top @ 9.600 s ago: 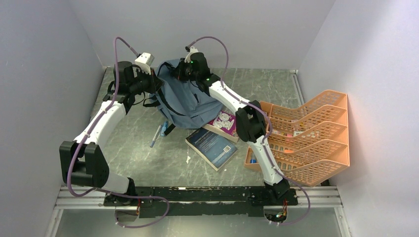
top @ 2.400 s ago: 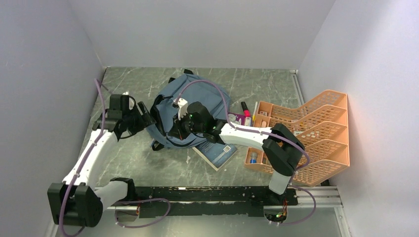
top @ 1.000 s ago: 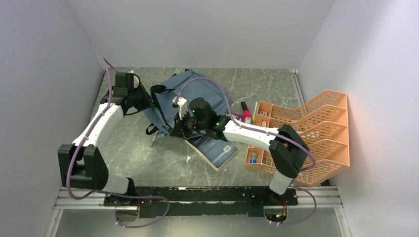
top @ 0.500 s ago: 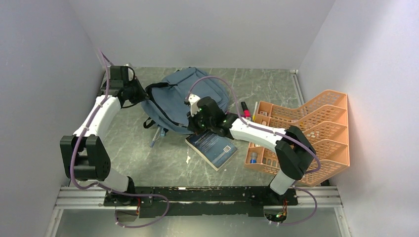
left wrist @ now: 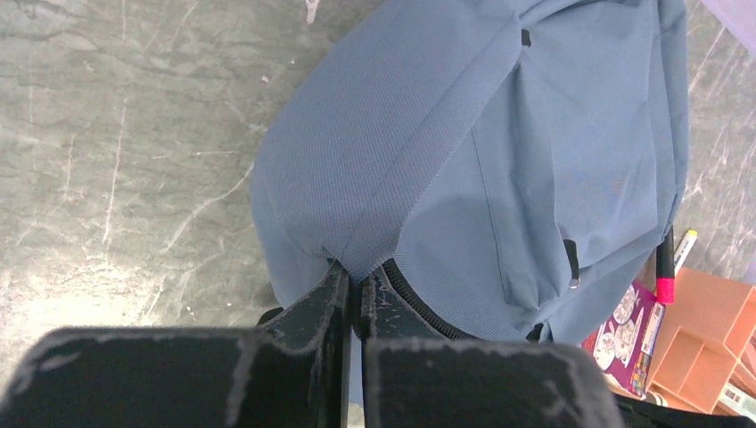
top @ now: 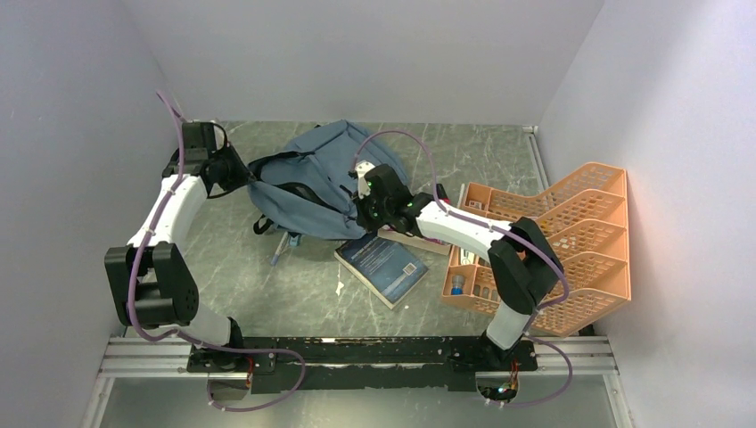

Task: Pack the student bag
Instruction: Unzip the student bag at the center of the board.

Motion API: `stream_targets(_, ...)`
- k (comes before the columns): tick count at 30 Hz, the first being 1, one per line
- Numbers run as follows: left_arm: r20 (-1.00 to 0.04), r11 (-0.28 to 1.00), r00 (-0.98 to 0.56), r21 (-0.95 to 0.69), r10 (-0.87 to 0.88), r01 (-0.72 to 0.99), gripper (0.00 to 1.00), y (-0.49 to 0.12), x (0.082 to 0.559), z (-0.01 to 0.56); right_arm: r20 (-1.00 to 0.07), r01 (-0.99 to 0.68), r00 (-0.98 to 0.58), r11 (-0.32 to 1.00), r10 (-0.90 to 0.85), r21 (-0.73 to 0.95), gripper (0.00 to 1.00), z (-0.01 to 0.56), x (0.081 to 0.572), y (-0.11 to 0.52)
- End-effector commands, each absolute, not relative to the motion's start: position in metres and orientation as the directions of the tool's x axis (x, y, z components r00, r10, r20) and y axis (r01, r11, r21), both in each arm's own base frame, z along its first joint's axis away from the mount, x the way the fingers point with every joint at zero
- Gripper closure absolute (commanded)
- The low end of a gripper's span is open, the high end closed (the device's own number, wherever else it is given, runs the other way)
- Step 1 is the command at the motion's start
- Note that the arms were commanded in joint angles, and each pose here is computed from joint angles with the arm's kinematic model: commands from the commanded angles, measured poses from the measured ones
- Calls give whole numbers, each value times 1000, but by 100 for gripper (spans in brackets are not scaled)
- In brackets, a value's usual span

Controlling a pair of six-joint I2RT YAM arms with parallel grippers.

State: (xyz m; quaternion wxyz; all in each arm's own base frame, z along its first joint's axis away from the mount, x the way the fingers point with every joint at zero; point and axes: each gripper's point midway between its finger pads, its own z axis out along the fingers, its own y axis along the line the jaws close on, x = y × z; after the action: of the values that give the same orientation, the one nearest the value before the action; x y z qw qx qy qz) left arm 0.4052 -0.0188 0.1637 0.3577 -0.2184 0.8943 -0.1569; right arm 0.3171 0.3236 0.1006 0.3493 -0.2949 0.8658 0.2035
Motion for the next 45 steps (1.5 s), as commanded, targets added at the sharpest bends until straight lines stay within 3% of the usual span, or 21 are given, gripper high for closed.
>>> stream_targets(1, -644, 866, -593, -451, -483, -215, 95, -9, 415, 185, -692, -638, -619, 752, -372, 166, 100, 95, 312, 314)
stream_targets(2, -638, 866, -606, -461, -475, -195, 95, -14, 414, 184, -714, -659, -603, 727, -355, 195, 100, 104, 310, 322)
stream_targets(5, -609, 863, -651, -483, -453, -149, 81, -26, 406, 182, -769, -722, -569, 625, -291, 297, 100, 134, 300, 346)
stream_targets(10, -623, 884, -683, -462, -381, -71, 48, -42, 380, 182, -817, -745, -544, 557, -190, 367, 100, 170, 304, 369)
stream_targets(15, -705, 914, -654, -403, -274, 52, 35, -61, 358, 203, -810, -710, -561, 603, -171, 364, 100, 172, 327, 377)
stream_targets(23, -846, 815, -533, -323, -20, 481, 33, -152, 317, 236, -793, -676, -596, 611, -126, 411, 100, 174, 343, 371)
stream_targets(34, -807, 777, -546, -188, 227, 601, 37, -175, 300, 200, -778, -687, -615, 572, -128, 449, 100, 175, 336, 351)
stream_targets(45, -776, 787, -553, -123, 304, 605, 38, -181, 319, 175, -773, -700, -617, 550, -145, 455, 100, 172, 328, 350)
